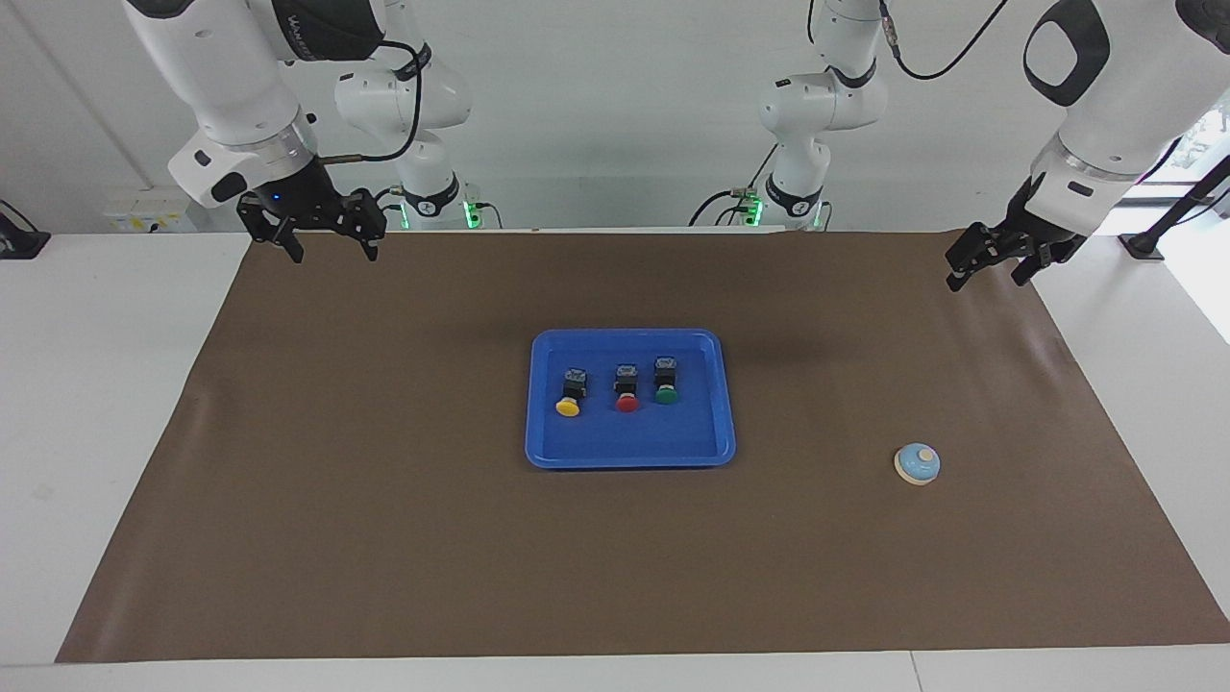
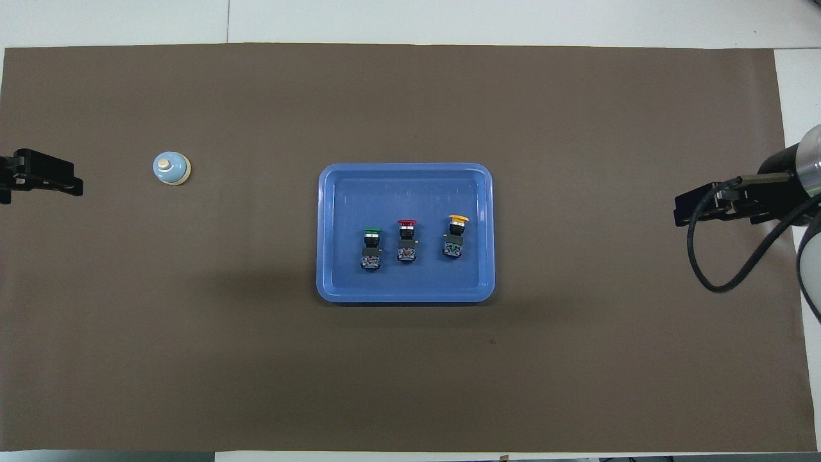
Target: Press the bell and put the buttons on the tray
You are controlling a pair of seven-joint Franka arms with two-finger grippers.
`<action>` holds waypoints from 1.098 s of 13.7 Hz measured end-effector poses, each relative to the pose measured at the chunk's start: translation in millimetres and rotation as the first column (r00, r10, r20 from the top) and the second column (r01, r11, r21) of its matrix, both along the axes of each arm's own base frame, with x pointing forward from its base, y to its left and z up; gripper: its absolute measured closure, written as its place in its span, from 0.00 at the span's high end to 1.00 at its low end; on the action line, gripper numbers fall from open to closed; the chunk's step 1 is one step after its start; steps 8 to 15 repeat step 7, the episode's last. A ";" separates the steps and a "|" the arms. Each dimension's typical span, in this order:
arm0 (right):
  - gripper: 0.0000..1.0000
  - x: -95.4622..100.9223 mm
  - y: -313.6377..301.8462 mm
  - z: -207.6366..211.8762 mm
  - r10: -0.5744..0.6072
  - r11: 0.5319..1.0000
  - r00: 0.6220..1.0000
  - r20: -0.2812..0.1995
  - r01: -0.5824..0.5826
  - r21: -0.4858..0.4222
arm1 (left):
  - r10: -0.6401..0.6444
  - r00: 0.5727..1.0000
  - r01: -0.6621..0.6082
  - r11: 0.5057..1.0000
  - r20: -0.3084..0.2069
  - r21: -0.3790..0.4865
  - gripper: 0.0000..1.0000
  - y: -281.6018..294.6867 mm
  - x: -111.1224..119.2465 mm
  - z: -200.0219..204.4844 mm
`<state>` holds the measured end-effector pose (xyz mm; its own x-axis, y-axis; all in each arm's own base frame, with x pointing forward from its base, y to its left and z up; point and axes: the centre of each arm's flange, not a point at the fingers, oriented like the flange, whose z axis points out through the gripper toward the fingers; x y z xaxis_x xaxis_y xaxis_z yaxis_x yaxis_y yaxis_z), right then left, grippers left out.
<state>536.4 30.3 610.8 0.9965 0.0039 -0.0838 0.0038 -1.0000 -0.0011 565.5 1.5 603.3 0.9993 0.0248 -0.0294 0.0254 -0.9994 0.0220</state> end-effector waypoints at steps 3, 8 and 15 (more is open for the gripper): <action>1.00 0.0 0.0 0.0 0.000 1.000 1.000 0.000 0.000 0.000 | -0.002 1.000 0.002 1.000 -0.031 0.000 1.00 -0.8 -3.5 -2.6; 1.00 0.0 0.0 0.0 0.000 1.000 1.000 0.000 0.000 0.000 | -0.003 0.999 0.003 1.000 -0.042 0.000 1.00 -1.0 -4.7 -3.4; 1.00 0.0 0.0 0.0 0.000 1.000 1.000 0.000 0.000 0.000 | -0.003 0.999 0.003 1.000 -0.042 0.000 1.00 -1.0 -4.7 -3.4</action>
